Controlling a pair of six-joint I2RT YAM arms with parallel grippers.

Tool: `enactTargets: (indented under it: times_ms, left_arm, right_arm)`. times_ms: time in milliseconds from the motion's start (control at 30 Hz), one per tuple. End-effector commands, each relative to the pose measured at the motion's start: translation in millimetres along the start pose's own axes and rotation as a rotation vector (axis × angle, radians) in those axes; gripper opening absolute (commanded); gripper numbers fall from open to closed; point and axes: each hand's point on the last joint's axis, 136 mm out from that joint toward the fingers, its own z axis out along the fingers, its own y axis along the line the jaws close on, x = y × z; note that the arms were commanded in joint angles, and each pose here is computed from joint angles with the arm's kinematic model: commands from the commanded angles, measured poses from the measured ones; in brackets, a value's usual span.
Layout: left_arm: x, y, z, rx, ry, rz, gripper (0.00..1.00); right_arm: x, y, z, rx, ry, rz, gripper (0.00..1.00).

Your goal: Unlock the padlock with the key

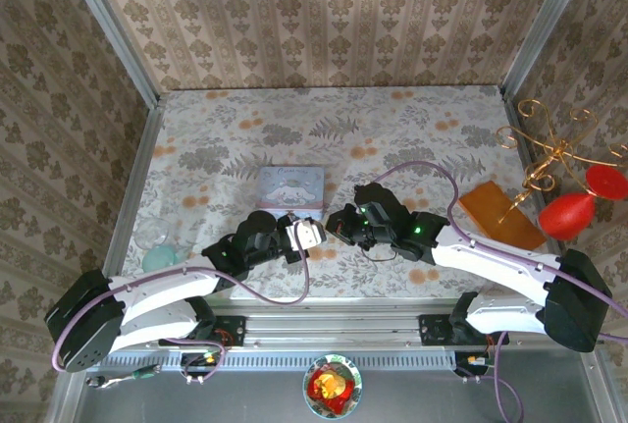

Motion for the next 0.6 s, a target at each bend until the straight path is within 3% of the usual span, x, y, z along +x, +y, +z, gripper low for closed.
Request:
enactTargets:
  times_ms: [0, 167, 300, 433, 567]
  left_arm:
    - [-19.7, 7.0, -0.6, -0.019, -0.049, 0.013, 0.02]
    - [-27.1, 19.3, -14.2, -0.092, -0.089, -0.075, 0.31]
    - [-43.6, 44.9, -42.7, -0.195, -0.212, -0.392, 0.51]
    - [-33.1, 74.0, -55.6, -0.24, -0.254, -0.884, 0.51]
    - [-36.2, 77.9, -46.5, -0.125, -0.375, -1.262, 0.49]
  right_arm:
    - [-4.2, 5.1, -2.5, -0.027, -0.024, -0.042, 0.0]
    - [-21.7, 1.0, -14.6, -0.035, -0.109, -0.104, 0.0]
    - [-39.3, 0.1, -27.7, -0.114, -0.213, -0.15, 0.0]
    - [-44.5, 17.3, -34.7, -0.248, -0.279, -0.202, 0.0]
    - [-43.5, 31.9, -36.6, -0.364, -0.32, -0.222, 0.0]
